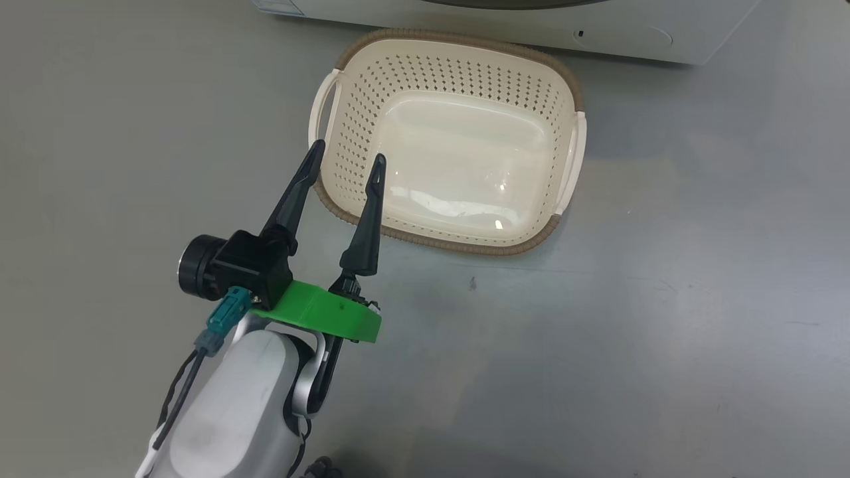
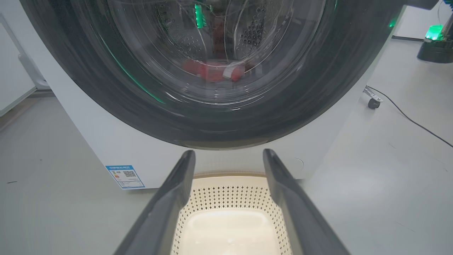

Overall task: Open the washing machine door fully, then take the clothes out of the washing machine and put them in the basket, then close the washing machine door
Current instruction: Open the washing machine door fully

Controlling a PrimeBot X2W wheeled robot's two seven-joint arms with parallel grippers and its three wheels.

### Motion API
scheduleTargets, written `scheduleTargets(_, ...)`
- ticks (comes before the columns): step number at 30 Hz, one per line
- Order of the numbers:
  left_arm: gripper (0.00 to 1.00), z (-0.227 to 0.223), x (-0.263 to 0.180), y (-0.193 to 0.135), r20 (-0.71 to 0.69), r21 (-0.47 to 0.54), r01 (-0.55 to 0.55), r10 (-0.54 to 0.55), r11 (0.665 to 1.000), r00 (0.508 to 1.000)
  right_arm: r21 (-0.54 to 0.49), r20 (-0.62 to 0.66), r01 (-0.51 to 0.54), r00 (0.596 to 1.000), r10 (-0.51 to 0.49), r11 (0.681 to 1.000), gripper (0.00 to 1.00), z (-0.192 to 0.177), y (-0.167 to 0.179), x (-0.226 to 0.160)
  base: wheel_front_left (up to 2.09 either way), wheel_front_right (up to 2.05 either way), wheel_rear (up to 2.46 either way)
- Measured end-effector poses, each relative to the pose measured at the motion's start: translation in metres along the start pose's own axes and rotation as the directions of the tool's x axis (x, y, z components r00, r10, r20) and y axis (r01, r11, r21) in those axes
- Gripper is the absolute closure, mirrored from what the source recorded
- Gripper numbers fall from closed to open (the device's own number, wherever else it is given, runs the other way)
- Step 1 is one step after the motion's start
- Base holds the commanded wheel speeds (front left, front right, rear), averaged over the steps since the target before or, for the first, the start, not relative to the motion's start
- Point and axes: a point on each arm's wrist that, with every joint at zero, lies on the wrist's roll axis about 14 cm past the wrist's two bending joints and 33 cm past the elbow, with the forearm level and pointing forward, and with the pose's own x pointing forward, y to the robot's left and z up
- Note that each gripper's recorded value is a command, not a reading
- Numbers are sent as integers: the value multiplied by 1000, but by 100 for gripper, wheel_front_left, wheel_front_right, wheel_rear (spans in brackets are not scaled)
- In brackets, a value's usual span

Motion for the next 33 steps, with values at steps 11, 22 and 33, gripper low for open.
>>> scheduleTargets(11,0,0,1,1,0,2,-5,5,1000,1000,35,-52,9,999,-7,999,100,-4,-8,0,0,0,0)
scheduleTargets(22,0,2,4,-1,8,4,-1,1,1000,1000,82,-117,2,993,7,997,100,-12,-8,-5,0,0,0)
scheduleTargets(33,0,2,6,-9,8,3,18,-18,1000,1000,86,-218,16,976,3,996,100,-35,-5,-16,0,0,0)
